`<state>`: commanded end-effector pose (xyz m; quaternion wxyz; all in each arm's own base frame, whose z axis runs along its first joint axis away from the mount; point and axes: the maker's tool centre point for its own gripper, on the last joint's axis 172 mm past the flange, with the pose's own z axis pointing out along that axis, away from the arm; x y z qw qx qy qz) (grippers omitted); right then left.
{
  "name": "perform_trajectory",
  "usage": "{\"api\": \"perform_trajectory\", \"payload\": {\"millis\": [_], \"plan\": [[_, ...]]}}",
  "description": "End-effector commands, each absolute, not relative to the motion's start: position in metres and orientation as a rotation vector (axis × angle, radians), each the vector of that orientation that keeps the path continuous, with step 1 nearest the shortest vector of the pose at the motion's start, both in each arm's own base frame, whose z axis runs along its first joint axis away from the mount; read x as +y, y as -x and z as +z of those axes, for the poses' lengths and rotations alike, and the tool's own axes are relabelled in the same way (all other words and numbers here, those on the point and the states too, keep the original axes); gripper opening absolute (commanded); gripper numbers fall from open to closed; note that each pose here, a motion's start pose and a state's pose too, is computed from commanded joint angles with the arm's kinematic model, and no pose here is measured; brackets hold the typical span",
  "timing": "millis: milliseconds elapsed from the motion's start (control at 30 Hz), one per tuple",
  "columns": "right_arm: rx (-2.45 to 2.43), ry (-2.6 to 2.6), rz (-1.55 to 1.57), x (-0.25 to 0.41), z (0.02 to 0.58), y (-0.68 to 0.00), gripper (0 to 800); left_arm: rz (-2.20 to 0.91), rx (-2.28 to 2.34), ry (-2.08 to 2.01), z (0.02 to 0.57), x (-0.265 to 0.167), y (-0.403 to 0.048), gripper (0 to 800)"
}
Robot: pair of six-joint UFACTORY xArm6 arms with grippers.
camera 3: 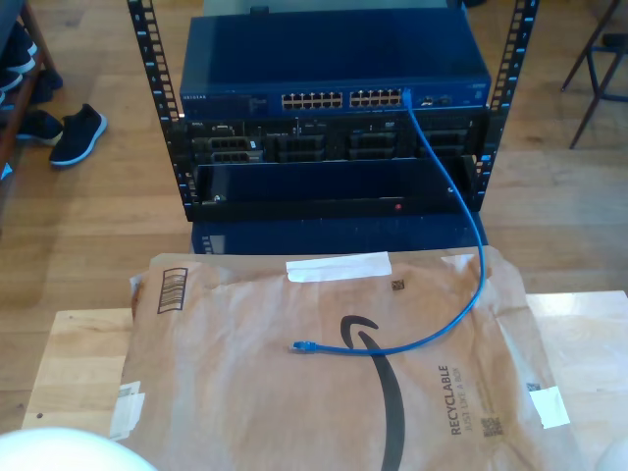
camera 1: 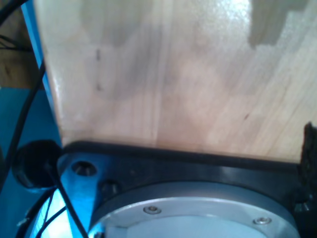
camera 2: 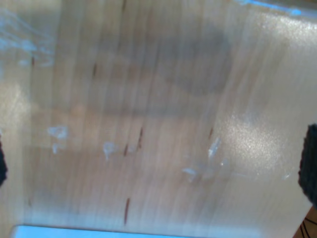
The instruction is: Grab the cable and plug it in
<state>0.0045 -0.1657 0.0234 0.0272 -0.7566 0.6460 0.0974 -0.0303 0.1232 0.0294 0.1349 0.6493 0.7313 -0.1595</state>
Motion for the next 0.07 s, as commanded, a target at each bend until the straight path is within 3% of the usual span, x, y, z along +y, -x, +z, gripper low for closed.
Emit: {"api": "perform_trajectory", "payload": {"millis": [67], "plan": [[1.996,2.338,0.299,-0.1661,0.0237,-0.0046,800,-0.462,2.12,-1.879,0.0294,0.1232,0.0305,800]]}}
